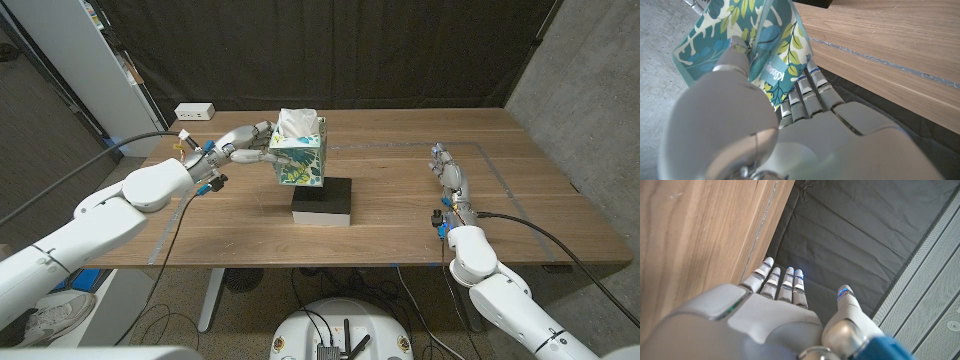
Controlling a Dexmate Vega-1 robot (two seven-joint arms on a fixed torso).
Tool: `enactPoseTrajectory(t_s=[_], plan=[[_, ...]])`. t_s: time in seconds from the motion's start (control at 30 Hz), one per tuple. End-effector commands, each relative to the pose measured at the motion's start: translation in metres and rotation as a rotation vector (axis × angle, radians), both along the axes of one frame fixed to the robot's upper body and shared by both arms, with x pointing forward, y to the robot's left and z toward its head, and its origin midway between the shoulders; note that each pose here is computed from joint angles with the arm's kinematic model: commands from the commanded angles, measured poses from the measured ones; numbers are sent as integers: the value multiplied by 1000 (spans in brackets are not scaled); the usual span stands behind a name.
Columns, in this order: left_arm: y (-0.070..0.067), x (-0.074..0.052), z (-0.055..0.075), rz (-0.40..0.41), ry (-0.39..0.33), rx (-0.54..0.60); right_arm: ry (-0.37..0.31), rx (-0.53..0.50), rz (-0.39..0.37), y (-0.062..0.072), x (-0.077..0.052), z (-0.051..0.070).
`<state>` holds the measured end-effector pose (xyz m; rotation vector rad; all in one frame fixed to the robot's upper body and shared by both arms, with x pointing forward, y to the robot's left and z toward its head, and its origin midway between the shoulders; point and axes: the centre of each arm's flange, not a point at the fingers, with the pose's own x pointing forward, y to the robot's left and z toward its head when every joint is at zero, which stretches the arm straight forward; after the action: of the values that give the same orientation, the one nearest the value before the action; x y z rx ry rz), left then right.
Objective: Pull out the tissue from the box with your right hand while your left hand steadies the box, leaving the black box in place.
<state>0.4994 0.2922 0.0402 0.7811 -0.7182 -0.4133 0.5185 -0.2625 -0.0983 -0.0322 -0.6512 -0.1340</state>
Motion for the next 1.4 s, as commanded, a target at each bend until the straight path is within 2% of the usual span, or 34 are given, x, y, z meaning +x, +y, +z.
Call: enactPoseTrajectory(t_s=[0.03,0.37,0.7,1.0,1.17,1.4], plan=[[-6,1,2,-8,2,10,-2,14,-4,-1,-12,-9],[-11,-1,1,-11,4,16,1,19,-14,-2,-22,-17],[-13,-2,1,-14,4,19,-8,1,-10,4,-30,-14],[-13,-2,1,-14,5,16,-4,1,8,7,-31,-12],[-13,-2,1,-12,5,20,-1,30,41,10,-34,-7],[-14,-1,1,-16,7,21,-8,56,122,13,-41,7]])
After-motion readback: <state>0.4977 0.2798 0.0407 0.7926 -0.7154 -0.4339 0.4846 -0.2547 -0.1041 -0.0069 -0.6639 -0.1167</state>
